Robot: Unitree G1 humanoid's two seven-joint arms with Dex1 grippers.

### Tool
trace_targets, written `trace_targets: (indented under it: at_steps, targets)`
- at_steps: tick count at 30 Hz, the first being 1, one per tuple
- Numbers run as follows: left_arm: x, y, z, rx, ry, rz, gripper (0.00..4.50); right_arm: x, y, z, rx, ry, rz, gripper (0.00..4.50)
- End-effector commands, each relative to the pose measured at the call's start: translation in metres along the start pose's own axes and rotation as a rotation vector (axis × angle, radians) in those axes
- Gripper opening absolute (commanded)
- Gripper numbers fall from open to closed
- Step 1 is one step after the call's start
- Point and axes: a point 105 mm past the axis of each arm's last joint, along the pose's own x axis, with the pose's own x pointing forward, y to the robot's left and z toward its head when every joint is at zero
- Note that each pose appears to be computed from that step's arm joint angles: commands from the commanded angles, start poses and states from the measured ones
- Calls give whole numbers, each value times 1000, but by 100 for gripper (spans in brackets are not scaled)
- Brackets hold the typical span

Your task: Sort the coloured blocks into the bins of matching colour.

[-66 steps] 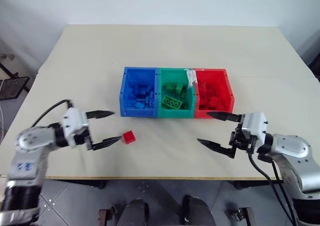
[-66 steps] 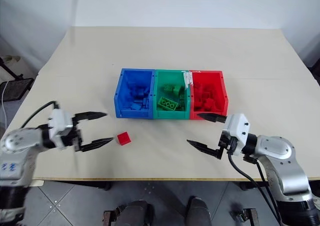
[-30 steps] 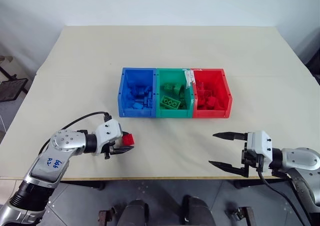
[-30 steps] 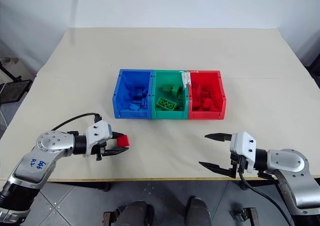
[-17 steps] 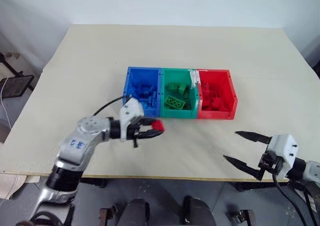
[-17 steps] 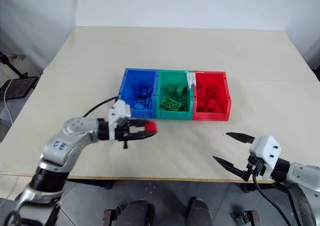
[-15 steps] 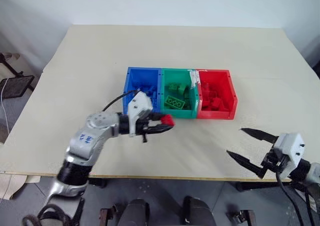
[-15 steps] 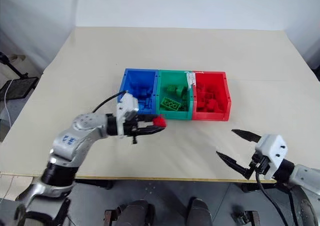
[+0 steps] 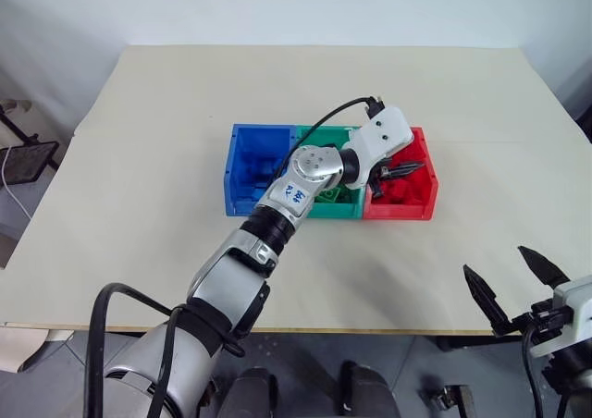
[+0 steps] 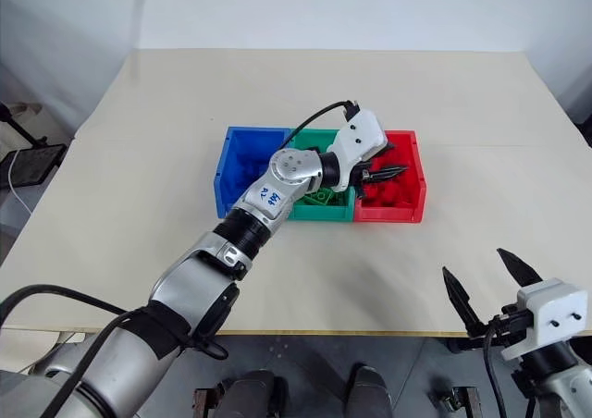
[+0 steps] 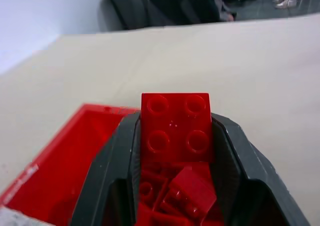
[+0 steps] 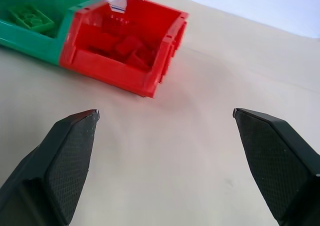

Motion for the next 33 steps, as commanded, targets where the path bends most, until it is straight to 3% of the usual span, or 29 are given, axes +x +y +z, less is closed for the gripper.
trace_targets:
  at_steps: [1,5,8,16,20,24,28,33]
  targets:
    - [2,5,18,44,-60,1,238,-1,4,13,-35,-48,-2,450]
    - [-5,7,21,67,-85,-19,362,7,4,12,-44,-63,28,450]
    - [-30,7,20,77,-144,-99,446,20,6,13,-63,-70,115,450]
    - [-132,20,-6,189,-109,-67,446,46,14,12,-86,-79,358,450]
    - [-206,21,-29,186,-2,30,446,62,22,10,-105,-72,499,450]
    - [-251,11,-40,169,83,74,446,68,23,6,-128,-56,582,450]
    - [-315,-6,-64,74,232,198,446,78,25,4,-163,-38,684,450]
    - [-332,-17,-77,5,262,256,446,84,24,6,-180,-39,735,450]
